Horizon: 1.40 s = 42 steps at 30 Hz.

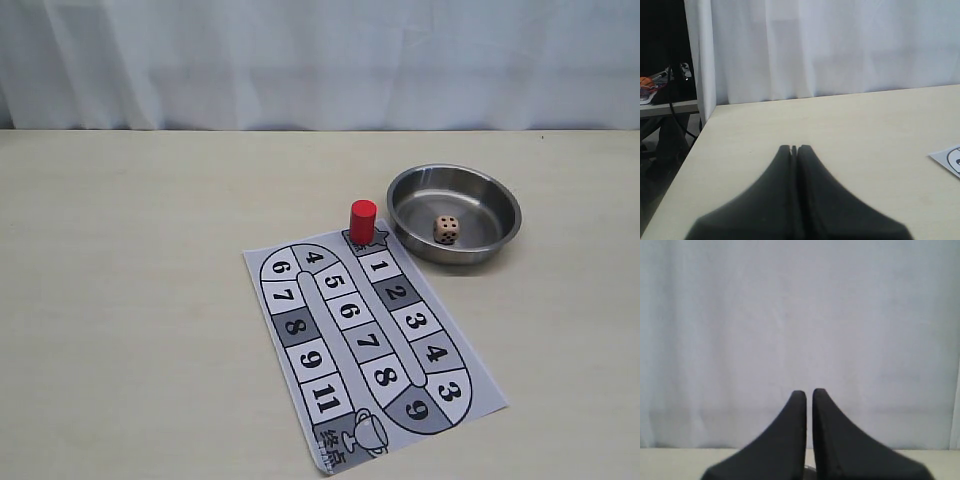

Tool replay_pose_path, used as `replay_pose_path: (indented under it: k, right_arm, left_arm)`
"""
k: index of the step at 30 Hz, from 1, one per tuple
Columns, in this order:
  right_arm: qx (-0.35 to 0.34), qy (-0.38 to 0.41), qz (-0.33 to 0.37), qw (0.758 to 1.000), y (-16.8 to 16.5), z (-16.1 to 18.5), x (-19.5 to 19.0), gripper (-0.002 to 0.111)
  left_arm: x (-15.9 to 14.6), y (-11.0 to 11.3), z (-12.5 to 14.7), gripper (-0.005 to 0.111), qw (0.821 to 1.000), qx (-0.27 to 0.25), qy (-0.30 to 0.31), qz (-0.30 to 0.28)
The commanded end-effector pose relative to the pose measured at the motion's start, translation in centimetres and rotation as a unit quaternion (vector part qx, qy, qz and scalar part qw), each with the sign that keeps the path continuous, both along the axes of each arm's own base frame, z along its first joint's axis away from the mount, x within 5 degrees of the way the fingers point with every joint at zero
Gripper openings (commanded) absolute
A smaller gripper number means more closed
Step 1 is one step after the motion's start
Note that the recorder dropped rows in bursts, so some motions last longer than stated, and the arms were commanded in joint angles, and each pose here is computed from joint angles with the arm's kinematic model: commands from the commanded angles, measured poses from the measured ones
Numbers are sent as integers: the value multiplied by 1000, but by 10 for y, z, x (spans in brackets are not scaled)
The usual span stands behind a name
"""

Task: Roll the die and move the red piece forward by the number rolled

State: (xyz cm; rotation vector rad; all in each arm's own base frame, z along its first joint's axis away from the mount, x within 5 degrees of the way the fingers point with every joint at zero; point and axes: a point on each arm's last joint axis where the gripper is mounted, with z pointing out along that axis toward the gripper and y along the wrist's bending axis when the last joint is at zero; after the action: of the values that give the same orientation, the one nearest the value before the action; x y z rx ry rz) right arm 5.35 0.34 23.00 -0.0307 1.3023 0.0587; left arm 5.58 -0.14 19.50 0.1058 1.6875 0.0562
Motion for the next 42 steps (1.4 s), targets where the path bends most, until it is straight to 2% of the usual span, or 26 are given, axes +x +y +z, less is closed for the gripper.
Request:
replay_pose_path:
  k: [1, 6, 8, 12, 16, 20, 22, 26, 27, 29, 31, 37, 39, 42]
  right_arm:
    - [54, -41, 5, 998, -2, 24, -6, 4]
    - [51, -33, 12, 998, -2, 94, -36, 4]
    - [38, 8, 8, 999, -2, 117, -41, 4]
    - [11, 104, -8, 994, -3, 151, -18, 4]
    - [8, 172, -9, 985, -1, 165, 16, 4]
    - [-22, 222, -11, 975, 0, 164, 50, 5]
    - [-37, 248, -11, 968, 1, 161, 67, 10]
    - [-52, 287, -8, 957, 3, 151, 97, 30]
    - [-65, 311, -6, 948, 4, 145, 113, 41]
    - [-69, 344, -4, 936, 5, 137, 137, 52]
    - [-68, 366, -2, 928, 6, 133, 159, 55]
    - [-101, 423, 13, 900, 11, 115, 224, 56]
    - [-102, 451, 16, 886, 12, 105, 248, 56]
    - [-102, 514, 24, 852, 14, 80, 289, 56]
  left_arm:
    - [0, 0, 0, 0, 1000, -5, -4, 0]
    - [0, 0, 0, 0, 1000, -5, -4, 0]
    - [0, 0, 0, 0, 1000, -5, -4, 0]
    - [0, 0, 0, 0, 1000, -5, -4, 0]
    - [0, 0, 0, 0, 1000, -5, -4, 0]
    - [0, 0, 0, 0, 1000, -5, -4, 0]
    - [0, 0, 0, 0, 1000, -5, -4, 0]
    - [0, 0, 0, 0, 1000, -5, -4, 0]
    - [0, 0, 0, 0, 1000, -5, -4, 0]
    - [0, 0, 0, 0, 1000, -5, -4, 0]
    - [0, 0, 0, 0, 1000, -4, -5, 0]
    - [0, 0, 0, 0, 1000, -4, -5, 0]
    - [0, 0, 0, 0, 1000, -4, -5, 0]
    - [0, 0, 0, 0, 1000, -4, -5, 0]
